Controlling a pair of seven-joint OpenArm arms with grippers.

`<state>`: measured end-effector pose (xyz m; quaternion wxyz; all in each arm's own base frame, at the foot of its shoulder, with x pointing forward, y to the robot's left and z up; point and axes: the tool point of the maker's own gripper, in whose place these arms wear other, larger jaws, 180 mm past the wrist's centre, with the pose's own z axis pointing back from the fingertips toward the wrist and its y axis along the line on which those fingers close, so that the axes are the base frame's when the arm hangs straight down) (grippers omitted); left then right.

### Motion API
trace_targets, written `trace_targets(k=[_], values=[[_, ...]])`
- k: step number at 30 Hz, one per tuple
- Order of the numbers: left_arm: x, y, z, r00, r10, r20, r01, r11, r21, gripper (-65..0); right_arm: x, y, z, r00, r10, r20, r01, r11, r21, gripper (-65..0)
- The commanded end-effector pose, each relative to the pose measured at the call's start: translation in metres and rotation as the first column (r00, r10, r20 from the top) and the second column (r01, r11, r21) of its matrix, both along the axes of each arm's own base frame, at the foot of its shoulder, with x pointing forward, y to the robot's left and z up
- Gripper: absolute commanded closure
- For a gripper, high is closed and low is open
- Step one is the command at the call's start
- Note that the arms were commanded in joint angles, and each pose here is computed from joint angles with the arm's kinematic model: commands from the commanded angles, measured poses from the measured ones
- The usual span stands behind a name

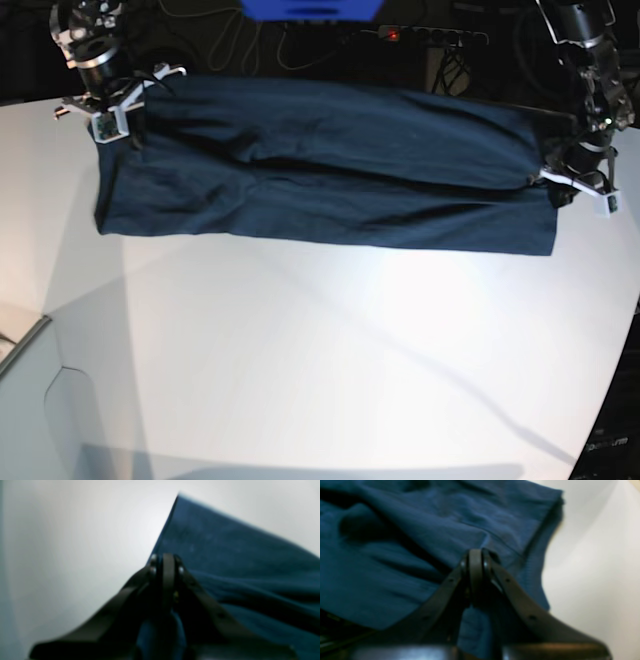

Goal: Layout the t-shirt on the table in an organized manner, then fold the t-shirt properly
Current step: 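Lower the folded shirt and pull it flat with both grippers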

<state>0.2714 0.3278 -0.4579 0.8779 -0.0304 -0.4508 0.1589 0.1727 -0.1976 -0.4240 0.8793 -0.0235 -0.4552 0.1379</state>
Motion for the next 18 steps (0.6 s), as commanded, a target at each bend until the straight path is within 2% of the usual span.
trace_targets(k=[1,6,8,13,14,18], values=[[0.01,0.014,0.016,0.999,0.001,0.045,-0.002,1.0,0.031,-0.5,0.002,0.0,0.006,1.0,-0.001,0.029,0.001,1.0,0.008,0.0],[0.006,0.017,0.011,1.0,0.007,0.028,-0.008,1.0,0.026,-2.1,0.002,-0.003,-0.005,1.0,0.002,0.007,-0.002,1.0,0.016,0.0],[0.006,0.018,0.011,1.0,0.008,0.028,-0.009,1.0,0.028,-8.2,0.0,-0.003,-0.013,1.0,-0.004,-0.012,0.004,1.0,0.026,0.0],[0.007,0.019,0.014,0.999,0.009,0.037,-0.01,0.999,0.031,-30.2,0.005,-0.007,-0.02,1.0,-0.008,-0.022,0.008,0.999,0.032,0.0],[0.007,0.019,0.014,0.999,0.009,0.037,-0.01,0.999,0.031,-32.0,0.005,-0.008,-0.022,1.0,-0.008,-0.027,0.009,0.999,0.033,0.0],[0.004,0.027,0.017,0.998,0.035,0.045,-0.037,0.999,0.032,-32.4,0.009,-0.008,-0.028,0.999,-0.009,-0.033,0.011,0.999,0.043,0.0]])
